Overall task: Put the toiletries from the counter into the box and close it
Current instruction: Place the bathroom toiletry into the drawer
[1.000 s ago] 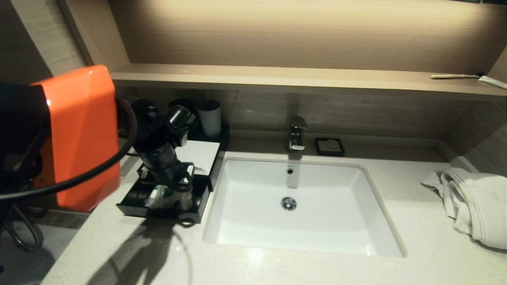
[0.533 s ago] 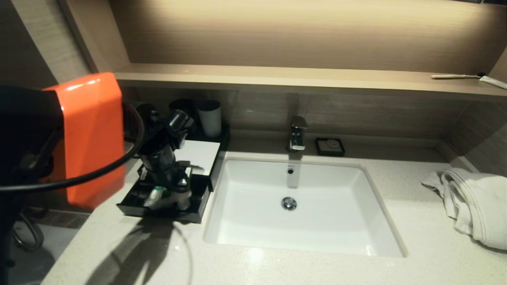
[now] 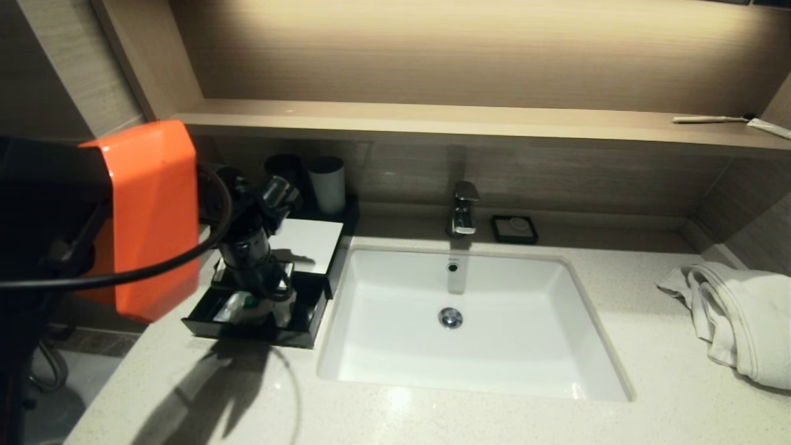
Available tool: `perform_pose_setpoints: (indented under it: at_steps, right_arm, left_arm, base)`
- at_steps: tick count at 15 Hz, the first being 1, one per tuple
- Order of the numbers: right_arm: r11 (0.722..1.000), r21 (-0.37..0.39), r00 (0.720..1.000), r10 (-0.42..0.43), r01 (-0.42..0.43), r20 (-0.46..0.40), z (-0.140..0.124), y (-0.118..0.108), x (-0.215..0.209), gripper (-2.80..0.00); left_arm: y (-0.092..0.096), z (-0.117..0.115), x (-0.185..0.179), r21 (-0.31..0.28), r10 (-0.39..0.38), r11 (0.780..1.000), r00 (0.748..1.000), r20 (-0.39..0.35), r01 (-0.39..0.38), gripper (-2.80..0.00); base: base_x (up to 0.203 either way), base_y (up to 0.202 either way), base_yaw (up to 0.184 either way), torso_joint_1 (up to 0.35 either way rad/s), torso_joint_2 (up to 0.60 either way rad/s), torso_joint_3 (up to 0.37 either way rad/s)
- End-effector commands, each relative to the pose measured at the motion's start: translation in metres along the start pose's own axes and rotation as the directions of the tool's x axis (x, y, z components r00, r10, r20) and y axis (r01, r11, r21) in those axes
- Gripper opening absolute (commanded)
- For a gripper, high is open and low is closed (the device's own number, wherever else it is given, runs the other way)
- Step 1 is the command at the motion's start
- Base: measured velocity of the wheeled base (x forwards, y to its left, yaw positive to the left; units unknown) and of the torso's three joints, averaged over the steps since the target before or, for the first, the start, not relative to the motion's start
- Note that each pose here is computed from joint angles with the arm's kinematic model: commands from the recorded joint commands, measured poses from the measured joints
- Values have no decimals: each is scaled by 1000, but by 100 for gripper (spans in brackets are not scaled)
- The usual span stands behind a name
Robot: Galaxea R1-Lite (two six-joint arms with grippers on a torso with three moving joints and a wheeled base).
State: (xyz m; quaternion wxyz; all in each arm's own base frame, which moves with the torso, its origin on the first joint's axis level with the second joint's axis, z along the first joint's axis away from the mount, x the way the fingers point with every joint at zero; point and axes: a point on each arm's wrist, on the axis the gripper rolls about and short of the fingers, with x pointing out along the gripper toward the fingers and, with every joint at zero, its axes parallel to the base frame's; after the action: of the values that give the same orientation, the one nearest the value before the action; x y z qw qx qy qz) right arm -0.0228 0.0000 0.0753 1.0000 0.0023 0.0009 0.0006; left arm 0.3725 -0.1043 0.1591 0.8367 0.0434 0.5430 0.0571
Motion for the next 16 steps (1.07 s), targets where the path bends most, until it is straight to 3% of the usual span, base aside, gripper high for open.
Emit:
perform_pose_setpoints:
  at_steps: [1,4,5,9,13,16]
  right_arm:
    - [1000,0,1000,0,0,0,0,0,0,-280]
    - [1000,0,1000,0,0,0,0,0,0,-280]
    - [1000,0,1000,0,0,0,0,0,0,-280]
    - [1000,0,1000,0,0,0,0,0,0,-280]
    - [1000,0,1000,0,0,0,0,0,0,-280]
    - [1000,0,1000,0,0,0,0,0,0,-280]
  left_arm:
    - [-1,2,3,1,3,1000,1000,-3,-3,-280]
    - [-1,3,2,3,4,1000,1000,1,-4,-280]
    - [0,3,0,-5,2,1000,1000,7,-2,0]
    - [3,2,-13,-8,-4,1000,1000,30,4,0]
    - [14,-1,-53,-26,-26,999,994,111,29,0]
    - [25,-19,-79,-26,-32,999,995,93,34,0]
  base:
    - [0,0,0,0,0,0]
    - [0,0,0,0,0,0]
    - [0,0,0,0,0,0]
    - [0,0,0,0,0,0]
    - [0,0,0,0,0,0]
    - [0,0,0,0,0,0]
